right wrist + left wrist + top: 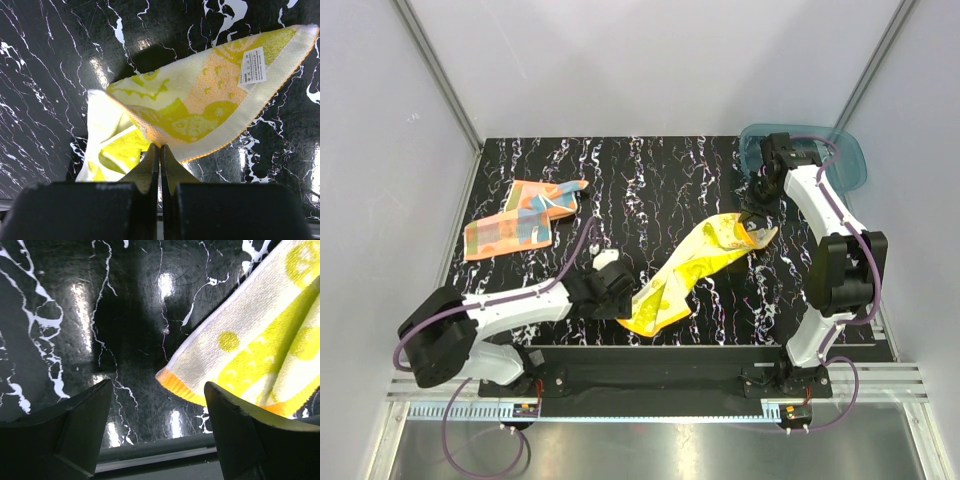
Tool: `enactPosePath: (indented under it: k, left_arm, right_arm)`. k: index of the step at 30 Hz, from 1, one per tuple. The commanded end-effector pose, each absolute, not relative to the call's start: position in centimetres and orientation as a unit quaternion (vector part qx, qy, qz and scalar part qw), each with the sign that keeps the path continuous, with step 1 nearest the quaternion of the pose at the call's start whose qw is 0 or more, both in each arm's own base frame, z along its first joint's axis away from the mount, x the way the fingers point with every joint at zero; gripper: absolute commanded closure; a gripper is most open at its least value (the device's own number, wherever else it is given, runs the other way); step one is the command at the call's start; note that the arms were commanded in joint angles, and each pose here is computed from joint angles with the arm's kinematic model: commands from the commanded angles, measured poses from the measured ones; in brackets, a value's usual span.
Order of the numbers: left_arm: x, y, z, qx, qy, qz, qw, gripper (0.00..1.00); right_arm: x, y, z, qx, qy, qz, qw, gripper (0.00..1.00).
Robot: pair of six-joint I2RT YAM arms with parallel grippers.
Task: Roll the towels
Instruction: Flatten the towel
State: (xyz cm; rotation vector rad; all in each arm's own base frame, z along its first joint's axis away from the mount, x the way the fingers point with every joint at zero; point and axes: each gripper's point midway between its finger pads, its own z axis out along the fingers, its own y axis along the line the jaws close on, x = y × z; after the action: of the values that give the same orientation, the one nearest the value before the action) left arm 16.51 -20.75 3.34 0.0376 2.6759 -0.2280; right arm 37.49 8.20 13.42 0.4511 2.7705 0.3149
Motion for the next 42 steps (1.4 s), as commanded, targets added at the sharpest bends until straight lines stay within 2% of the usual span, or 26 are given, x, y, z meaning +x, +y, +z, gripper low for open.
enactPosePath:
  k: [1,10,12,18,20,22,29,42]
  left_arm:
    - [17.1,-21.9,3.1,0.016,0.97,-0.093,0.224,0.23]
    - [16.4,-22.6,0.6,0.013,0.975,-0.1,0.196,0.38]
    - [16.6,-23.1,0.4,0.011,0.974,-0.114,0.196,0.46]
    - [16.3,-23.5,-0.2,0.011,0.974,-0.132,0.186,0.78]
    - [16.2,-23.3,-0.3,0.012,0.974,-0.131,0.184,0.86]
    - [16.2,-23.3,0.2,0.014,0.973,-0.134,0.189,0.99]
    - [16.4,-22.5,3.3,0.024,0.965,-0.145,0.216,1.0]
    - [17.6,-19.0,14.6,0.04,0.937,-0.144,0.315,1.0]
  right_arm:
    - [38.1,8.6,13.9,0.148,0.968,0.12,0.164,1.0]
    - [38.2,8.6,13.8,0.145,0.968,0.119,0.164,1.0]
    - [38.2,8.5,13.8,0.146,0.968,0.118,0.163,1.0]
    - [38.1,8.4,13.7,0.145,0.969,0.113,0.164,1.0]
    - [38.0,8.3,13.8,0.146,0.969,0.113,0.163,1.0]
    - [37.9,8.4,13.9,0.146,0.969,0.114,0.165,1.0]
    - [37.6,8.5,16.1,0.149,0.964,0.125,0.182,1.0]
    - [35.1,9.9,24.5,0.136,0.937,0.193,0.258,1.0]
